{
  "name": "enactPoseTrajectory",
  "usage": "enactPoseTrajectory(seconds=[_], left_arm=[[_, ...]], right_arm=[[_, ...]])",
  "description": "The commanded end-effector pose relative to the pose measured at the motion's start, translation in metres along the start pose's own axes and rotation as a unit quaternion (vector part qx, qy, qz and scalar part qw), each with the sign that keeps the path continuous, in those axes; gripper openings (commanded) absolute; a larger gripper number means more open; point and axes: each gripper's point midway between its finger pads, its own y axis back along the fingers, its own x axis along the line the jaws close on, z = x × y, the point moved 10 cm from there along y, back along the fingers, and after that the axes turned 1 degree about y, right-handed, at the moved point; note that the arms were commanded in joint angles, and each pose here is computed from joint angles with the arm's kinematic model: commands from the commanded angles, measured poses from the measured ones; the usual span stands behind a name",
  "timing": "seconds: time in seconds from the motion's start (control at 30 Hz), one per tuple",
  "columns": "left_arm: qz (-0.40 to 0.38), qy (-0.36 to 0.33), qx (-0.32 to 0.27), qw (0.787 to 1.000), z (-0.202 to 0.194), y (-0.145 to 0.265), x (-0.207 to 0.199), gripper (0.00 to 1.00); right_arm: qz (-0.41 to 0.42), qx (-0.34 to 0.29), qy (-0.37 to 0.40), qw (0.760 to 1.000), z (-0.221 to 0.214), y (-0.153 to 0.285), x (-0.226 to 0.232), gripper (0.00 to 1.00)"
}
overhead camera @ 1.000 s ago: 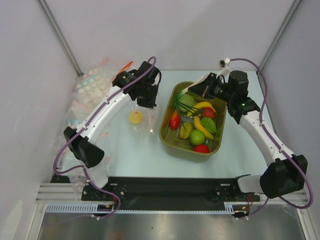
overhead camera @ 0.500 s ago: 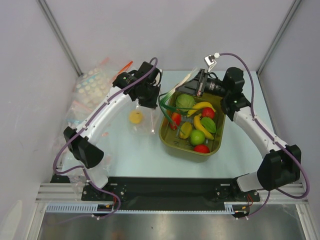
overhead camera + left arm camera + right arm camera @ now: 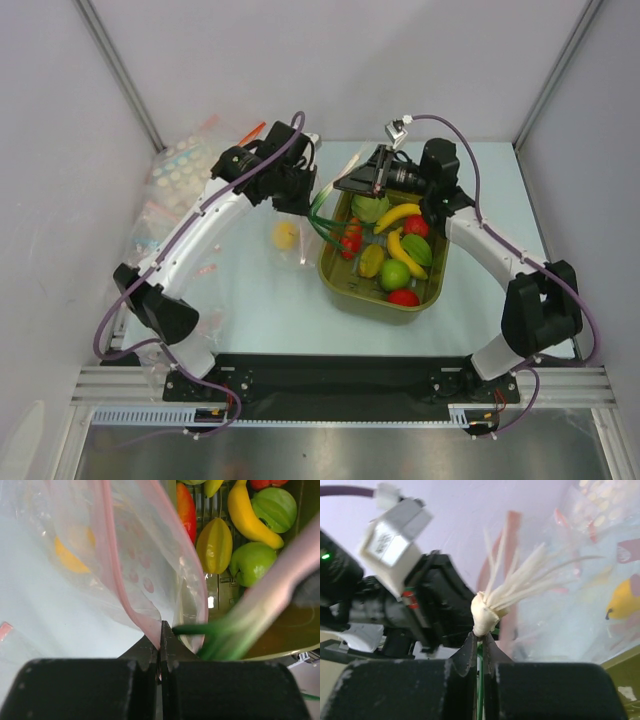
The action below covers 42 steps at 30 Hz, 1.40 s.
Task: Place the food in the zip-top bag and seal the zipper
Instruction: Place the fake vegetable in the zipper food storage bag.
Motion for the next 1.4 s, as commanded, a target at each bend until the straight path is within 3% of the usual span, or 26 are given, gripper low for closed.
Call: enactPoseTrajectory(seconds=[0.0,0.27,0.5,0.7,0.97,1.37], left_arm=[[-0.034,-0.008,-0.033,0.999,0.0,0.022,-0.003,0.0],[-0.037,-0.015,-0.023,0.999,-0.006,0.015,-0.002,0.0],[-0.047,-0.016,-0.016,0.999,-0.004,0.009,-0.008,0.0],[-0.047,-0.033,0.012,0.998,-0.01,-0.008,-0.02,0.0],[-0.051,-0.035,0.013,0.998,-0.004,-0.015,-0.028,0.0],[-0.118,-0.024,-0.027,0.992,0.008,0.013,-0.04,0.01]], right_arm=[[-0.018,-0.018,0.018,1.0,0.007,-0.009,-0.01,0.0],[-0.089,-0.019,-0.014,0.996,0.012,-0.02,-0.023,0.0],[-0.217,-0.069,-0.015,0.974,0.012,-0.019,-0.014,0.0],[-0.297,-0.062,0.01,0.953,0.004,-0.03,0.014,0.0],[-0.304,-0.09,0.058,0.947,-0.006,-0.041,0.051,0.0],[-0.345,-0.063,0.063,0.934,-0.029,-0.057,0.014,0.0]])
